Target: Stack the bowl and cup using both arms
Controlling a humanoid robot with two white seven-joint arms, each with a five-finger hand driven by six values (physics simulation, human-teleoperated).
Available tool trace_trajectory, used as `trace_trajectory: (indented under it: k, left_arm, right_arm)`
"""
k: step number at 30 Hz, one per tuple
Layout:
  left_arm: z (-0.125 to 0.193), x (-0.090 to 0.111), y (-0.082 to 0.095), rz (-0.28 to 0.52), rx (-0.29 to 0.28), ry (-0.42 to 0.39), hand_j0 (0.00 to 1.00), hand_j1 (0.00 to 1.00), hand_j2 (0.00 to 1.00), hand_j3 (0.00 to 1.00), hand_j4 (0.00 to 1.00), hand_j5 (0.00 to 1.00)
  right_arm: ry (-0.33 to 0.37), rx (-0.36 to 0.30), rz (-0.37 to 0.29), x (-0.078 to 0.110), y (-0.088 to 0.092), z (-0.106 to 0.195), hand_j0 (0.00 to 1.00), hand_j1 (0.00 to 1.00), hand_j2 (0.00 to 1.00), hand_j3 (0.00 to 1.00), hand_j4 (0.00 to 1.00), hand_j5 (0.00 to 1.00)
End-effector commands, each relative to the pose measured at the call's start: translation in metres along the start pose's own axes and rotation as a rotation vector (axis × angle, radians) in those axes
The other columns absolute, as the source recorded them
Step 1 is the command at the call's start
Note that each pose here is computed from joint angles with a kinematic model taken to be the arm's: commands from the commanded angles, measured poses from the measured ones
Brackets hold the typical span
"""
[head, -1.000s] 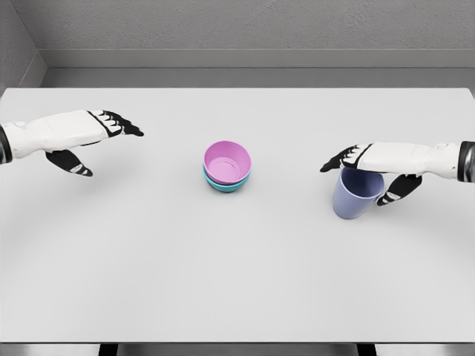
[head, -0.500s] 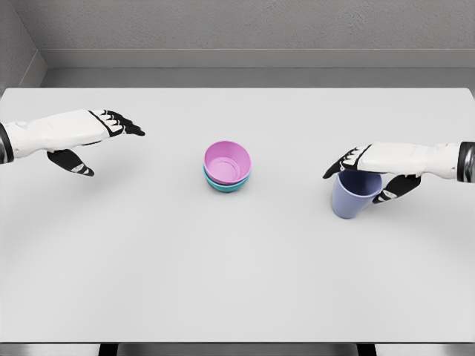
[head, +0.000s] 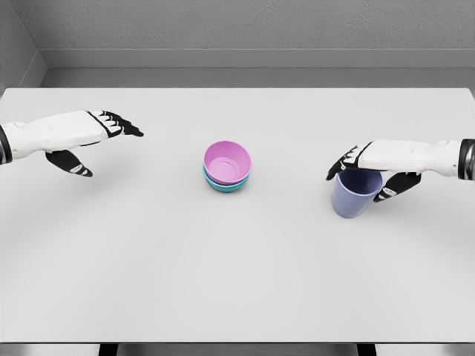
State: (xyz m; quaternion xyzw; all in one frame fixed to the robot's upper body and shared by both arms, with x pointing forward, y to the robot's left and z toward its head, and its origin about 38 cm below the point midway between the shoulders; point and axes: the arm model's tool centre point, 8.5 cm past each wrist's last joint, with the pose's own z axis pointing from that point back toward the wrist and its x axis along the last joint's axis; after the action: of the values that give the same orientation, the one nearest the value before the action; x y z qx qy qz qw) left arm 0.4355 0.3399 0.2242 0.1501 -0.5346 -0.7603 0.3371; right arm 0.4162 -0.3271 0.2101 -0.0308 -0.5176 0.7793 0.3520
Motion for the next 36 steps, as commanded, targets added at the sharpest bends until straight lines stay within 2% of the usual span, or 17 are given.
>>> trace_trajectory:
  k: [1, 7, 20, 36]
  left_arm:
    - [0.0, 0.0, 0.0, 0.006, 0.004, 0.0, 1.0, 1.0, 1.0, 1.0, 1.0, 1.0]
    - [0.001, -0.001, 0.0, 0.004, 0.002, 0.003, 1.0, 1.0, 1.0, 1.0, 1.0, 1.0]
    - [0.002, -0.001, -0.002, 0.007, -0.002, 0.005, 1.0, 1.0, 1.0, 1.0, 1.0, 1.0]
    - [0.003, -0.002, -0.001, 0.006, -0.002, 0.007, 1.0, 1.0, 1.0, 1.0, 1.0, 1.0]
  right_arm:
    - [-0.002, -0.005, -0.005, 0.0, -0.001, 0.0, 0.75, 0.75, 0.75, 0.75, 0.75, 0.75]
    - [-0.004, -0.006, 0.0, 0.001, -0.002, 0.0, 0.7, 0.7, 0.7, 0.7, 0.7, 0.7]
    - [-0.019, -0.024, 0.035, 0.008, -0.017, 0.0, 0.67, 0.67, 0.67, 0.67, 0.67, 0.67]
    - [-0.061, -0.07, 0.094, 0.021, -0.048, -0.012, 0.66, 0.66, 0.66, 0.66, 0.66, 0.66]
